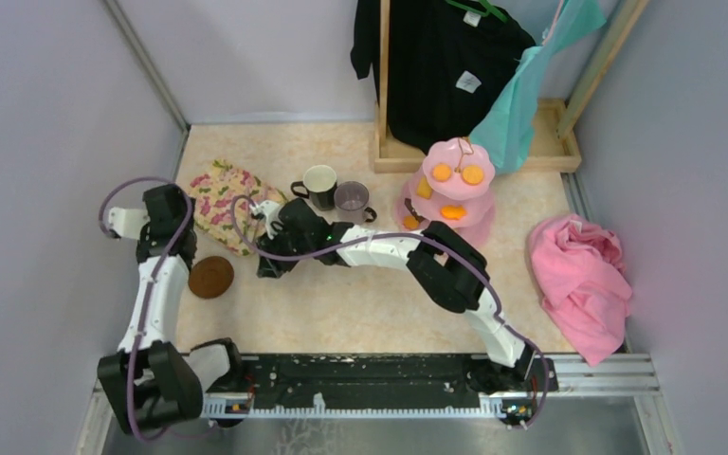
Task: Serve the afternoon tea
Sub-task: Move the tray at the center of the board, then move the coaster to the center of the board.
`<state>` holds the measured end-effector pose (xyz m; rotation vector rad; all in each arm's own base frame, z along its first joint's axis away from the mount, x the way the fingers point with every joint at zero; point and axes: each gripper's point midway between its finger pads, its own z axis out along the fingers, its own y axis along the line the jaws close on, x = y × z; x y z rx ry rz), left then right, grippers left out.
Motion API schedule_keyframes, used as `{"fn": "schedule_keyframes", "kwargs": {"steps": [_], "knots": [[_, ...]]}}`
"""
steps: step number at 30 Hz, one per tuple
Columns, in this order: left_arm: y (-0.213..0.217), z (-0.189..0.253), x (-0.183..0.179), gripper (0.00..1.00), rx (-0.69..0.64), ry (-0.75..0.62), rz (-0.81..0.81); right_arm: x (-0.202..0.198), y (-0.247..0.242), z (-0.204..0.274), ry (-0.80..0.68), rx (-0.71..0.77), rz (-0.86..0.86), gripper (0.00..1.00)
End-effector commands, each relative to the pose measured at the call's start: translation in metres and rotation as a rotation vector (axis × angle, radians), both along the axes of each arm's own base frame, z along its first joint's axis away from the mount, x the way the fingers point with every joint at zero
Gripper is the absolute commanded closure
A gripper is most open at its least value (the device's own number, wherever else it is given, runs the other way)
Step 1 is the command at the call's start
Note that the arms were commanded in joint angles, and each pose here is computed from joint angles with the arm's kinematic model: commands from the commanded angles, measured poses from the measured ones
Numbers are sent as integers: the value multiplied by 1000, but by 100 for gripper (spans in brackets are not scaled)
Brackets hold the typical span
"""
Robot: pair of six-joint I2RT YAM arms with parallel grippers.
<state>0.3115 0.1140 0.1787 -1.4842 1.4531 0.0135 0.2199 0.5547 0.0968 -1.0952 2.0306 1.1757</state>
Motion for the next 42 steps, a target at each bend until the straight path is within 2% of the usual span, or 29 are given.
{"fn": "schedule_keyframes", "kwargs": {"steps": [1, 7, 15, 24, 30, 42], "knots": [[27, -20, 4, 2, -69, 73, 16, 2, 8, 41, -42, 116, 15, 60], [59, -48, 9, 6, -85, 166, -10, 1, 8, 47, -54, 137, 16, 60], [89, -83, 12, 8, -108, 364, -80, 4, 7, 54, -78, 150, 7, 60], [73, -114, 9, 13, -168, 417, -173, 8, 2, 54, -83, 148, -18, 60], [66, -129, -6, 15, -180, 451, -172, 7, 0, 56, -79, 152, -27, 60], [50, -159, -15, 18, -257, 504, -214, 8, -5, 54, -80, 141, -42, 60]]}}
